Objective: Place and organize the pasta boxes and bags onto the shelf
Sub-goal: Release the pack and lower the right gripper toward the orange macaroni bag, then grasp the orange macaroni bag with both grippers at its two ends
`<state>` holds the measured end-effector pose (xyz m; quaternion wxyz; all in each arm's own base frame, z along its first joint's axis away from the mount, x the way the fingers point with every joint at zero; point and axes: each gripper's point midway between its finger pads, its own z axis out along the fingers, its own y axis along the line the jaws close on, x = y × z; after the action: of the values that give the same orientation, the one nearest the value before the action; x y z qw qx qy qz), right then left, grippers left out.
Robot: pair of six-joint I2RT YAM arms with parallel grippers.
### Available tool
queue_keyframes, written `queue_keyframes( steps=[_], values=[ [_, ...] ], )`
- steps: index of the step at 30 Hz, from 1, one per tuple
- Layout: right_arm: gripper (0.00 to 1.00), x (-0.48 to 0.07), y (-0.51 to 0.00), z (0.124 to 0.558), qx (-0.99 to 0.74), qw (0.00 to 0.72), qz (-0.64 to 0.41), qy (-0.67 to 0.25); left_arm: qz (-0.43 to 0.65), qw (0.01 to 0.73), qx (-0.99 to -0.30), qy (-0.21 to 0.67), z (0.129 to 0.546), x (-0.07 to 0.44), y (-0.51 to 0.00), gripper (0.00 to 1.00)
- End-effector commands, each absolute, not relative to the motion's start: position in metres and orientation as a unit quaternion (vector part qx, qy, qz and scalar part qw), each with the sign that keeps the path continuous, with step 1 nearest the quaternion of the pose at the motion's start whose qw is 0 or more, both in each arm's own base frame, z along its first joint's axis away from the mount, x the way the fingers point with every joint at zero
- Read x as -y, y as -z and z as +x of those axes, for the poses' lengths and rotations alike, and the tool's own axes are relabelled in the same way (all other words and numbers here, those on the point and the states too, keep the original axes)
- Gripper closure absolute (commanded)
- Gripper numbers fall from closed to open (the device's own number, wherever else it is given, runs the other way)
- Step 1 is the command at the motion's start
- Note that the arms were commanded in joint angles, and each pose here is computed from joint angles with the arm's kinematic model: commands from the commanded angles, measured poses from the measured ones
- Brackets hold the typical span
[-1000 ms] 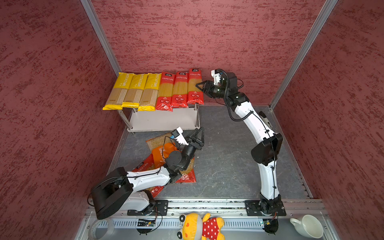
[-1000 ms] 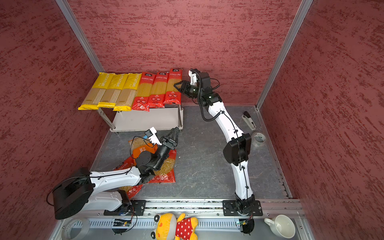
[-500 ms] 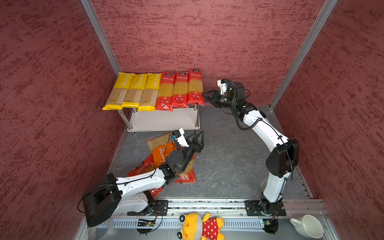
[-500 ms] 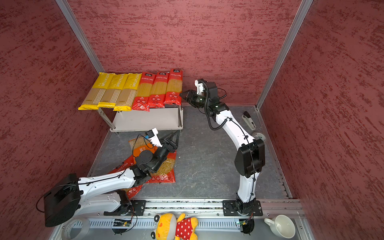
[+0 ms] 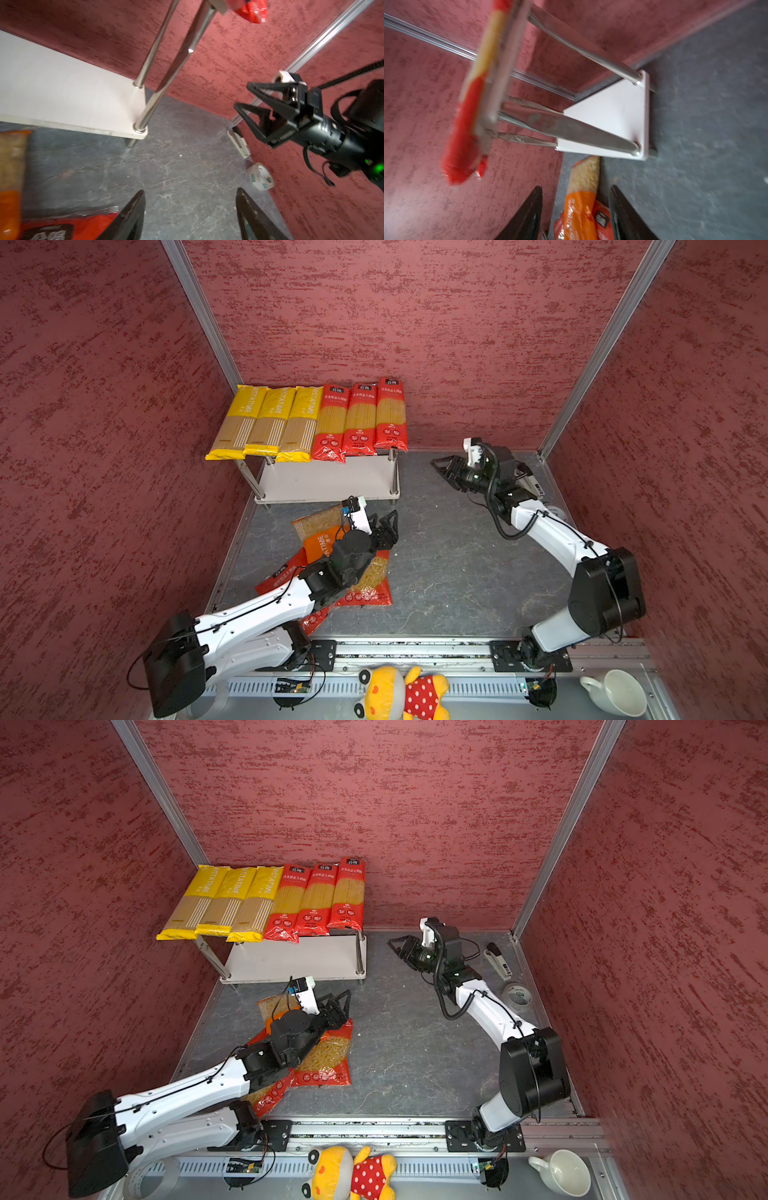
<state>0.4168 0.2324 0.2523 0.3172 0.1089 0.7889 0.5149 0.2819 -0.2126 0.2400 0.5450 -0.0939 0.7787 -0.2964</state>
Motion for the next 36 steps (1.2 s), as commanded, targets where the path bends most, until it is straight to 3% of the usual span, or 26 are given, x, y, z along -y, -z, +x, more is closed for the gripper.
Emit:
queue_keyframes(
  steps=[1, 9, 14, 24, 36],
  values=[
    [0.48, -0.247, -0.21, 0.396, -0.8, 0.286, 0.128, -0.512, -0.104, 0.473, -0.847, 0.219, 0.269, 0.177, -0.185, 0.32],
    [0.48, -0.305, -0.114, 0.333, -0.858, 0.169, 0.098, -0.475, -0.175, 0.428, -0.874, 0.15, 0.247, 0.103, -0.154, 0.31],
    [0.47, -0.342, -0.082, 0.303, -0.881, 0.111, 0.047, -0.457, -0.229, 0.405, -0.879, 0.109, 0.236, 0.063, -0.143, 0.31],
    [0.46, -0.387, -0.091, 0.292, -0.889, 0.111, -0.031, -0.444, -0.327, 0.345, -0.874, 0.101, 0.221, 0.028, -0.115, 0.23],
    [0.47, -0.434, -0.096, 0.282, -0.872, 0.081, -0.074, -0.476, -0.376, 0.321, -0.861, 0.12, 0.21, 0.015, -0.089, 0.23]
  ],
)
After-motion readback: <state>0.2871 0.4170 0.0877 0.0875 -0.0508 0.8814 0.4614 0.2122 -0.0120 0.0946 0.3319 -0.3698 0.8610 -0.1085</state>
